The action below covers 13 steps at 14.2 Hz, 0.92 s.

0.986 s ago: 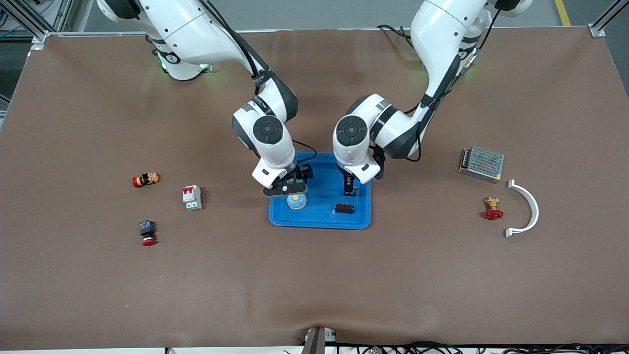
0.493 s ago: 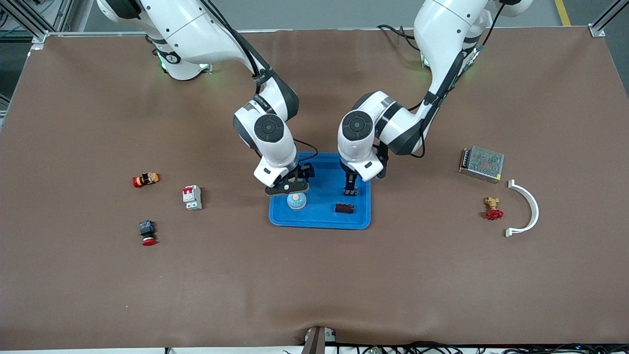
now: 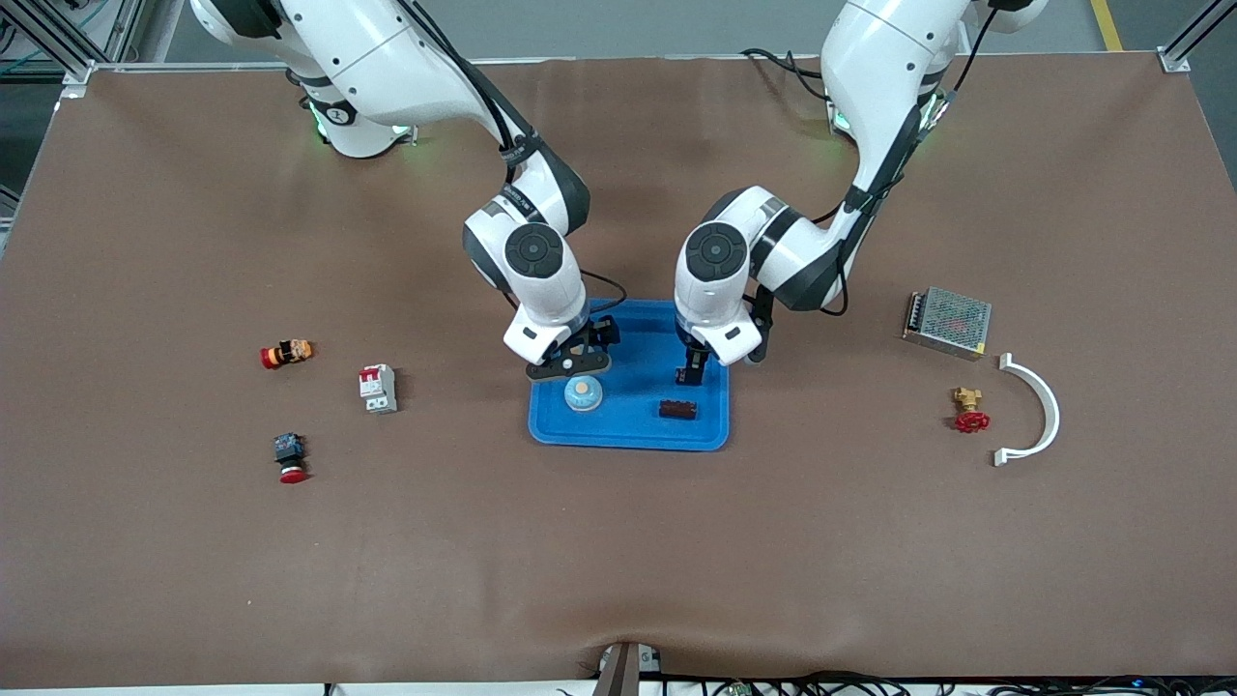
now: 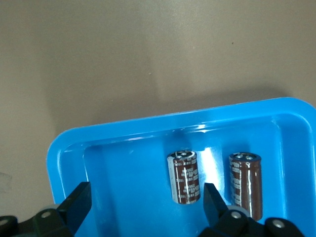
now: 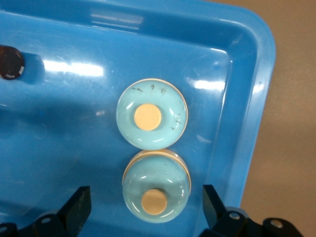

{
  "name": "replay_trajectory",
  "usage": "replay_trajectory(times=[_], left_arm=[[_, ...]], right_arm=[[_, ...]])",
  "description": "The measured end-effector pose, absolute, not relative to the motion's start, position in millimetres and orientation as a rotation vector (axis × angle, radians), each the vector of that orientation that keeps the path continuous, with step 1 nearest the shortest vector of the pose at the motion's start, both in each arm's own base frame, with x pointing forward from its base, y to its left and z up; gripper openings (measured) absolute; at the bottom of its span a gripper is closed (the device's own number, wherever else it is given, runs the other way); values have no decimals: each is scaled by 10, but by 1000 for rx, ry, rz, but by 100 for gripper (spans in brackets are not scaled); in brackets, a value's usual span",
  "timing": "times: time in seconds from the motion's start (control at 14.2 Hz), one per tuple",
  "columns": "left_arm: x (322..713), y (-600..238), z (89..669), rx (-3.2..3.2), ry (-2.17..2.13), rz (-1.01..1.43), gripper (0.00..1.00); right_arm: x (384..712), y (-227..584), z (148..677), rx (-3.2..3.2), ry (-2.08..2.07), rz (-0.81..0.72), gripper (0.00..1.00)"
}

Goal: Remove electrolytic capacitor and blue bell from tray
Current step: 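Close the left gripper on the capacitor while the right gripper grasps the bell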

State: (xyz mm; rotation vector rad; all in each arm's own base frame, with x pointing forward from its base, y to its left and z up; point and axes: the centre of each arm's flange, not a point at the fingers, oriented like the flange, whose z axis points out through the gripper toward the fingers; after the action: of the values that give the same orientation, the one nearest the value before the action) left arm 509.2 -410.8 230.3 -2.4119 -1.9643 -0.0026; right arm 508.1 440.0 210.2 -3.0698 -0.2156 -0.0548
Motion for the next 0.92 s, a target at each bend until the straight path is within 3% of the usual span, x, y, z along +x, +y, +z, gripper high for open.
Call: replay_trajectory(times=[0.92], left_arm=[[5273,-4203,1949,-2402,-1972,13,100]], right_arm=[[5084,4390,1911,-3066,-214,-64,100]])
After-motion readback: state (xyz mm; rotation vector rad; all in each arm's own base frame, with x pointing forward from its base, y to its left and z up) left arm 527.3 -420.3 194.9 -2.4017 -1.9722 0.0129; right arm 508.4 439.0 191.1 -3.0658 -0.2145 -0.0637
